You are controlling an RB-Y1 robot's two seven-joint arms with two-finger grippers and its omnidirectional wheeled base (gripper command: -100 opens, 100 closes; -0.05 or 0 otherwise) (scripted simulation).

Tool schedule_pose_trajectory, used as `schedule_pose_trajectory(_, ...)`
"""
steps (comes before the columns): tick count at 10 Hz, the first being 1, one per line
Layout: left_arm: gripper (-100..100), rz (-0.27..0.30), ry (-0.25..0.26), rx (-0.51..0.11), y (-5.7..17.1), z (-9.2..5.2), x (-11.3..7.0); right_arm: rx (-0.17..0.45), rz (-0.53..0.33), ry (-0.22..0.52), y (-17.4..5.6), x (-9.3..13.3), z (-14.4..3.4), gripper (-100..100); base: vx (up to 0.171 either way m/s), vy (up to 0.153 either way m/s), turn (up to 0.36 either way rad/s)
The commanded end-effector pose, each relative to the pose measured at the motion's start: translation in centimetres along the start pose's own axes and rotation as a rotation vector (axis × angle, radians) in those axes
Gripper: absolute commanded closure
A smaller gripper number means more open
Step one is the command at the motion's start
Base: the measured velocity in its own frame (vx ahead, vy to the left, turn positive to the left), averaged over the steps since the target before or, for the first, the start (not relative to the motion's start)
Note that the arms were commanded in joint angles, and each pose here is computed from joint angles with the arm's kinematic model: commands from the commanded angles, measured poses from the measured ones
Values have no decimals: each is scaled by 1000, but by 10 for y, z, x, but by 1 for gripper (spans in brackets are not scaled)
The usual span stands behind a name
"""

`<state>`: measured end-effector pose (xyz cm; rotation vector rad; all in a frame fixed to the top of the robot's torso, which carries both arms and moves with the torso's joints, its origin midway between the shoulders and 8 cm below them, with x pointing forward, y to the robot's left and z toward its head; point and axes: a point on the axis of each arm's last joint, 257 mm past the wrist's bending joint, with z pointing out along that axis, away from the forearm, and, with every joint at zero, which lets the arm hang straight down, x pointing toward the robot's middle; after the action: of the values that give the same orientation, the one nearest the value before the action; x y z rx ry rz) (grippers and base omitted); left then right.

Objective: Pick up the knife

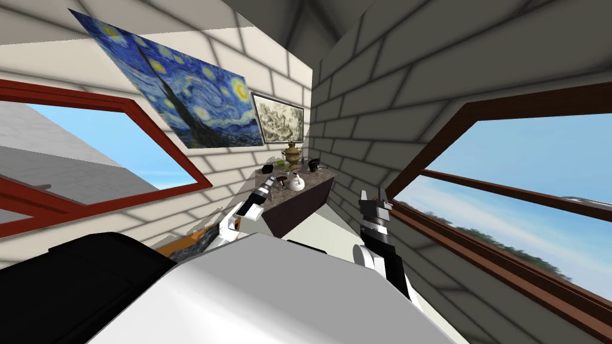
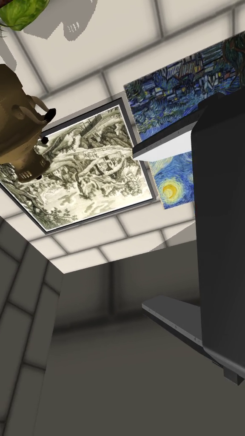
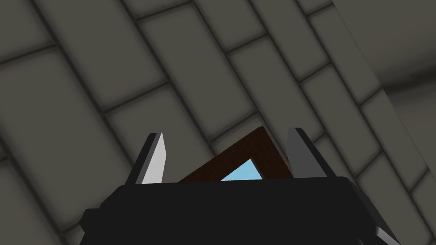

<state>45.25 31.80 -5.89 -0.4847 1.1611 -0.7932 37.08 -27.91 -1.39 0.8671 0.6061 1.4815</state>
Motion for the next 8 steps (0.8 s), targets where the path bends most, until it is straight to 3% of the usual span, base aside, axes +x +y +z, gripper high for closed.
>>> schedule_pose_trajectory(1,-100,21,15,-36,14,4,2,0,0,0,0,0,0,0,-49,40,-80)
schedule_pose_trajectory(2,-100,58,28,-67,28,15,-4,0,0,0,0,0,0,0,-67,48,-127)
schedule_pose_trajectory(3,-100,58,34,-84,33,14,-2,0,0,0,0,0,0,0,-59,51,-88)
schedule_pose_trajectory(6,-100,124,58,-160,65,33,-15,0,0,0,0,0,0,0,-54,49,-138)
schedule_pose_trajectory(8,-100,123,70,-189,72,33,-13,0,0,0,0,0,0,0,-38,34,-17)
